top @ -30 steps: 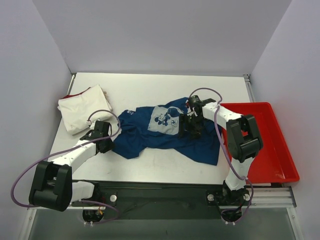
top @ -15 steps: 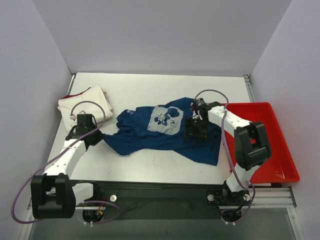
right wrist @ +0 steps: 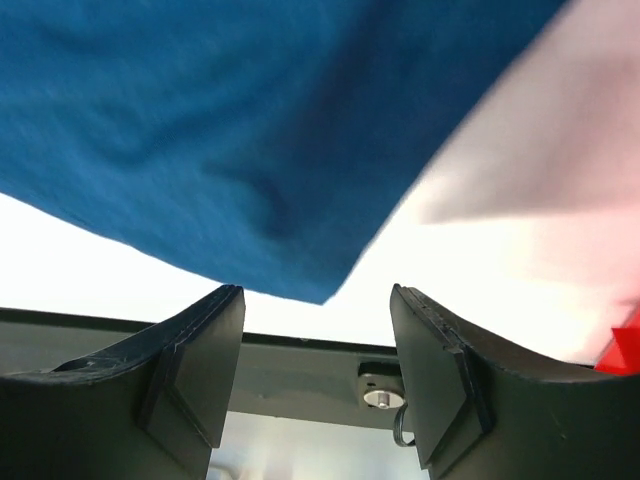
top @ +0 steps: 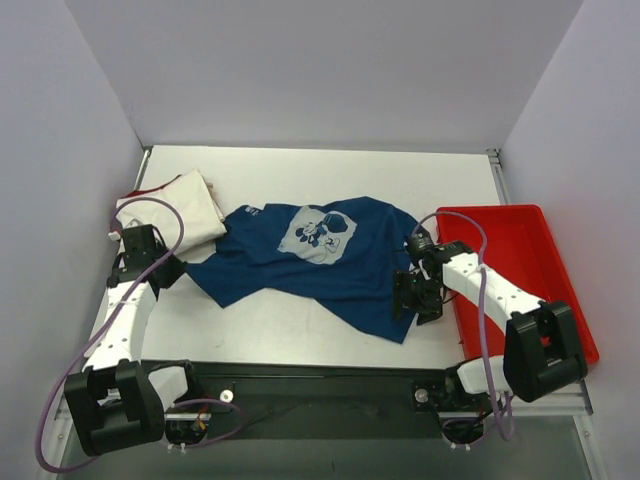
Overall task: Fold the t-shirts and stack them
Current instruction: Flatten out the tshirt
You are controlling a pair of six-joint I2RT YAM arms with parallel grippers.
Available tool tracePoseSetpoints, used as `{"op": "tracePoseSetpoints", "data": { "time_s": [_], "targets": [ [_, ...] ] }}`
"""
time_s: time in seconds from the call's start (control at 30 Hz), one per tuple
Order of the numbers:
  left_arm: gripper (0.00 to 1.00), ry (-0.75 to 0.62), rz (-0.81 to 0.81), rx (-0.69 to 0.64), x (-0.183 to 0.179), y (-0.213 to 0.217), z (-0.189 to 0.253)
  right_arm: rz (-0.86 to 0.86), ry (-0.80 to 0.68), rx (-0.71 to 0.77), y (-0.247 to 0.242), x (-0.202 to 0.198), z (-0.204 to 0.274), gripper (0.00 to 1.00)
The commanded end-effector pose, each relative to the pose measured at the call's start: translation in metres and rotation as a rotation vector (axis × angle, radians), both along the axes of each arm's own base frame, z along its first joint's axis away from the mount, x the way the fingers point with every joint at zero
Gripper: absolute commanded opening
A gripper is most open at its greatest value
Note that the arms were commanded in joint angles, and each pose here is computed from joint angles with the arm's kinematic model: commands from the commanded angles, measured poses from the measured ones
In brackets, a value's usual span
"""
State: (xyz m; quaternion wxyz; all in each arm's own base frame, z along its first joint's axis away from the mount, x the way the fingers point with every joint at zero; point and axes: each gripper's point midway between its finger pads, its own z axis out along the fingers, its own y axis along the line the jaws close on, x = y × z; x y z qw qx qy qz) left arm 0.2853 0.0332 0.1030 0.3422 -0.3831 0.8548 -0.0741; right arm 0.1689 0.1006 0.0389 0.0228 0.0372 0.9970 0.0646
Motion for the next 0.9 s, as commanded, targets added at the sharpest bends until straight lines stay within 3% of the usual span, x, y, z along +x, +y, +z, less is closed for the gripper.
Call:
{"op": "tracePoseSetpoints", "data": {
  "time_s": [0.0, 0.27, 0.5, 0.6, 0.7, 0.73, 0.77, 0.8, 0.87],
  "targets": [
    [0.00, -0.046, -0.037, -0.012, 0.012, -0.003, 0.018, -0.007, 0.038, -0.020, -0.007, -0.031, 0.003, 0.60],
    [0.00, -0.026, -0.069, -0.024, 0.014, -0.008, 0.015, 0.006, 0.084, -0.113, -0.007, -0.048, -0.012, 0.56],
    [0.00, -0.028, -0.090, -0.039, 0.020, -0.010, 0.023, -0.002, 0.104, -0.089, 0.001, -0.045, -0.028, 0.52],
    [0.00, -0.049, -0.093, -0.053, 0.029, -0.012, 0.031, 0.014, 0.098, -0.062, 0.010, -0.035, -0.032, 0.46],
    [0.00, -0.078, -0.094, -0.069, 0.042, -0.013, 0.042, 0.028, 0.071, -0.056, 0.015, -0.018, -0.029, 0.26],
    [0.00, -0.082, -0.094, -0.072, 0.046, -0.012, 0.043, 0.029, 0.065, -0.053, 0.016, -0.015, -0.025, 0.11],
    [0.00, -0.092, -0.093, -0.075, 0.050, -0.012, 0.048, 0.021, 0.030, -0.036, 0.021, -0.001, -0.016, 0.05],
    [0.00, -0.117, -0.095, -0.083, 0.057, -0.013, 0.058, 0.017, 0.007, -0.038, 0.020, 0.007, -0.009, 0.00],
    [0.00, -0.146, -0.093, -0.095, 0.070, -0.013, 0.070, 0.013, -0.049, -0.041, 0.017, 0.031, 0.022, 0.00]
  ]
}}
